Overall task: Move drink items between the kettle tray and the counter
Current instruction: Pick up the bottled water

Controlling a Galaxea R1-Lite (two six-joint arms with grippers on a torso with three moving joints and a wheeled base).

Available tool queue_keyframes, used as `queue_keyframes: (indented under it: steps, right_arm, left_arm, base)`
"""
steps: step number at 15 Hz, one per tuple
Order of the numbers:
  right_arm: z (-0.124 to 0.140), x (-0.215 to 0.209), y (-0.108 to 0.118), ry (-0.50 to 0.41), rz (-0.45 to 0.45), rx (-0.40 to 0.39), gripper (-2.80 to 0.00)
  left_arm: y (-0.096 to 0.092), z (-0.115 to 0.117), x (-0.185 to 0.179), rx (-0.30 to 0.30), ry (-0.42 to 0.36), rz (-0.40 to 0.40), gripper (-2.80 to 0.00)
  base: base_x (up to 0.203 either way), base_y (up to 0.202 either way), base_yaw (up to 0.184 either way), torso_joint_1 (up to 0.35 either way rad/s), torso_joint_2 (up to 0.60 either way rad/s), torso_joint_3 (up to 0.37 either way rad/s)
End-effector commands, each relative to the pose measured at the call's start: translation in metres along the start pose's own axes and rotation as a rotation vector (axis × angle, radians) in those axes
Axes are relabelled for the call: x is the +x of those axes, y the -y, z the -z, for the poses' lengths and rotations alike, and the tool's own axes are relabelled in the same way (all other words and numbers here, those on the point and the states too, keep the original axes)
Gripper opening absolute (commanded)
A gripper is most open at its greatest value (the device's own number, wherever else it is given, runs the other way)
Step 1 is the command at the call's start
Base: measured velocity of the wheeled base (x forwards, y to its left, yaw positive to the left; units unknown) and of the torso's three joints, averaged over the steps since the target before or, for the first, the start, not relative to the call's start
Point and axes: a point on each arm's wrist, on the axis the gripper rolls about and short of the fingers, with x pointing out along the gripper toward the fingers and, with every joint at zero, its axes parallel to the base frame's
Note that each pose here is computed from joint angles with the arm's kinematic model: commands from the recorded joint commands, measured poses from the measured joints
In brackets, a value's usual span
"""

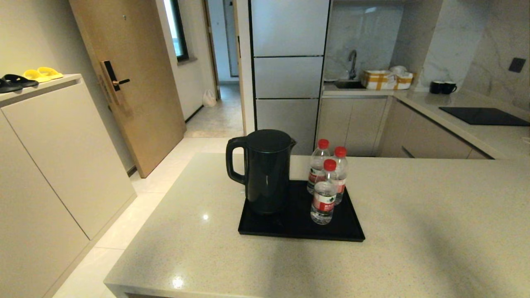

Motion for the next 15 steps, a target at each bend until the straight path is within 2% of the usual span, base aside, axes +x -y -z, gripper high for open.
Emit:
queue_keyframes:
  steps: [1,4,6,11,13,15]
  right_arm:
    - [0.0035,0.0007,-0.0003,-0.024,-0.024,-0.129,-2.8]
    - [0.0041,0.0008,-0.0003,-0.033,-0.026,-0.121,-2.8]
    - [0.0039,0.001,0.0,-0.024,-0.007,-0.047,-2.8]
    - [0.0034,0.0009,0.0,-0.022,-0.008,-0.054,-2.8]
    - [0.0037,0.0008,-0.0001,-0.027,-0.013,-0.092,-2.8]
    - [0.0038,0.0007,-0.0001,-0.031,-0.009,-0.076,-2.8]
  left_arm:
    - [0.0,0.0,-0.0001,0.0,0.0,-0.001,-2.8]
    - [0.0,0.0002,0.0,0.0,0.0,-0.001,-2.8]
    - [0.0,0.0004,0.0,0.0,-0.002,-0.001,-2.8]
    - [0.0,0.0004,0.0,0.0,-0.002,-0.001,-2.8]
    - [0.0,-0.0002,-0.0001,0.0,0.001,-0.001,-2.8]
    - [0.0,0.0002,0.0,0.0,0.0,-0.001,-2.8]
  base:
    - [0.0,0.0,0.0,0.0,0.0,0.0]
    - [0.0,0.0,0.0,0.0,0.0,0.0]
    - [0.0,0.0,0.0,0.0,0.0,0.0]
    - [0.0,0.0,0.0,0.0,0.0,0.0]
    - [0.0,0.0,0.0,0.0,0.0,0.0]
    - [0.0,0.0,0.0,0.0,0.0,0.0]
